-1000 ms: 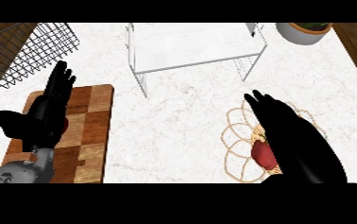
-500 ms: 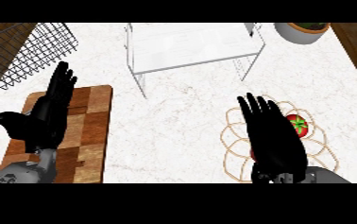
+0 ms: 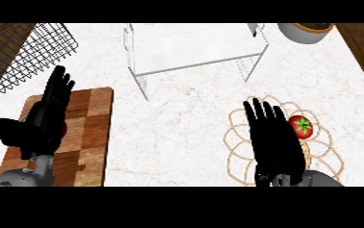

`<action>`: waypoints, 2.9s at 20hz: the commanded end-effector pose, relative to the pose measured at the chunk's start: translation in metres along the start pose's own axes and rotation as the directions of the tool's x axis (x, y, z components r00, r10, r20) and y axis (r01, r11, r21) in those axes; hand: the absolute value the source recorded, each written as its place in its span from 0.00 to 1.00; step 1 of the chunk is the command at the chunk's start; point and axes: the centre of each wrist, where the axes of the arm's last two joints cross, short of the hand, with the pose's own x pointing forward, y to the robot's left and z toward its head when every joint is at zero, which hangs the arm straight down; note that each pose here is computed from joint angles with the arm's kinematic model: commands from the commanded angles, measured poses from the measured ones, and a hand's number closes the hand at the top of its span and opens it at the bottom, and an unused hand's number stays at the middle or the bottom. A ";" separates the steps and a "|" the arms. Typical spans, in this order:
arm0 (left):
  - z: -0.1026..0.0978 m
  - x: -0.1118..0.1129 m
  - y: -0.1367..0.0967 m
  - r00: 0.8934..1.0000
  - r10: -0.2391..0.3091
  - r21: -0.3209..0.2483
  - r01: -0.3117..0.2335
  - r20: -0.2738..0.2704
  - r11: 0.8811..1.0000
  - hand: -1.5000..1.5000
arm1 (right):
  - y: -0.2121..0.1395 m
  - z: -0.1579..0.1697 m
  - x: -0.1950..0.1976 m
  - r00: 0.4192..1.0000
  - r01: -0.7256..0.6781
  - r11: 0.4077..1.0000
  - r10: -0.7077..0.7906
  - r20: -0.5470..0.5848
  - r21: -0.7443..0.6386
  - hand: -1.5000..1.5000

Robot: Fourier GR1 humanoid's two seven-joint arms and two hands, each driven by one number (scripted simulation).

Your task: Pick the bell pepper from the placemat and place it in the tiered shelf

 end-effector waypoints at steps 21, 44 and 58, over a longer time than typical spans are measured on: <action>-0.011 0.009 0.005 1.000 -0.002 -0.011 0.002 0.010 1.000 0.50 | 0.055 -0.035 -0.022 0.990 -0.009 1.000 0.012 -0.138 0.022 0.00; -0.003 0.009 -0.004 1.000 0.006 -0.020 -0.006 0.007 1.000 0.50 | 0.070 -0.010 0.099 0.978 0.094 0.995 -0.096 0.186 0.021 1.00; -0.005 0.007 -0.007 1.000 -0.004 -0.039 0.004 0.008 0.999 0.50 | -0.028 0.048 0.122 0.717 0.656 0.751 -0.590 0.372 -0.073 1.00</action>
